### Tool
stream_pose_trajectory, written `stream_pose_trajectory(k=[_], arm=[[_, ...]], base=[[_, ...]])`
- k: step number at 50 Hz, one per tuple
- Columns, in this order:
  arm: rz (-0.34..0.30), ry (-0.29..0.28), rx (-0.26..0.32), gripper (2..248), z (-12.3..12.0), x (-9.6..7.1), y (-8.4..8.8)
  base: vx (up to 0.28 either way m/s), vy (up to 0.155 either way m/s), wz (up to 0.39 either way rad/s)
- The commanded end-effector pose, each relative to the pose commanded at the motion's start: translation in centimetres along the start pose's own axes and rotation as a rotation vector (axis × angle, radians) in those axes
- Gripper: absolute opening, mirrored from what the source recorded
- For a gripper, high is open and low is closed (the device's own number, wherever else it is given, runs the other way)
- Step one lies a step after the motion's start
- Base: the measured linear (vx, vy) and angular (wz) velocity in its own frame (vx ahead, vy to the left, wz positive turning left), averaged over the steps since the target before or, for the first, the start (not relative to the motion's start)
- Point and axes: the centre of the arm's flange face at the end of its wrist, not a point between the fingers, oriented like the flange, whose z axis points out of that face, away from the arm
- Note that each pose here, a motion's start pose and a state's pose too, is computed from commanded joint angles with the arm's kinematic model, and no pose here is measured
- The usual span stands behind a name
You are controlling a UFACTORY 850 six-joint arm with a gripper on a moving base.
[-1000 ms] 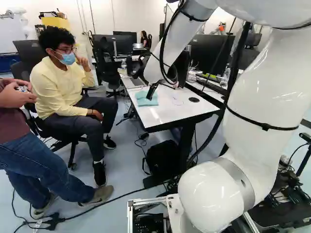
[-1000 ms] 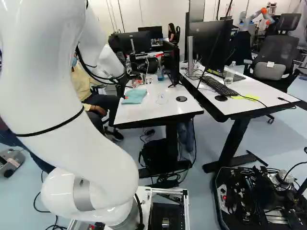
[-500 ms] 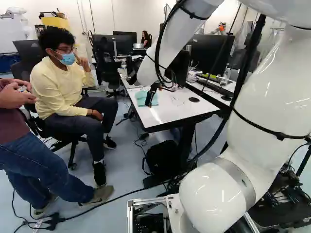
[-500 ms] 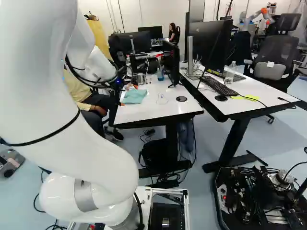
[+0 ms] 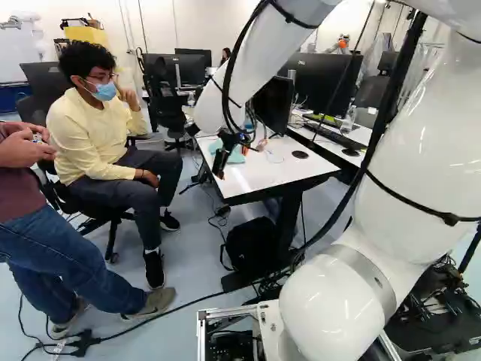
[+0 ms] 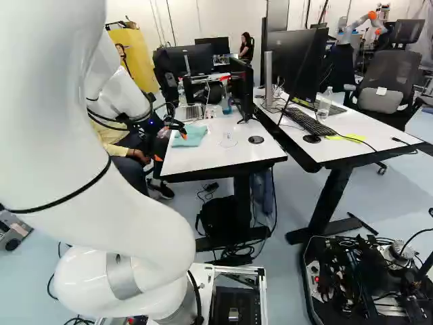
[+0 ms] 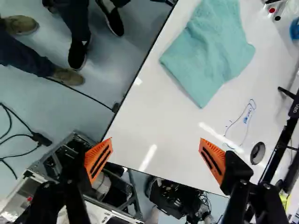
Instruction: Clean the table with the green towel
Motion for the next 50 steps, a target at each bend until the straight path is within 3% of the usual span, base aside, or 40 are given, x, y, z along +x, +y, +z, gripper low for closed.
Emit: stream_pose_trajectory(k=[11, 21, 32, 50], arm=[[0.076, 0.006, 0.065, 247, 0.2, 2.1, -1.0], [0.172, 0.042, 0.114, 247, 0.8, 4.2, -0.7], [0.292, 0.123, 0.145, 247, 1.5, 6.1, 0.8], [0.467, 0.259, 0.143, 247, 3.8, 7.5, 4.2]], base=[[0.000, 0.000, 0.000], [0.000, 0.000, 0.000], [0.000, 0.000, 0.000], [0.000, 0.000, 0.000]])
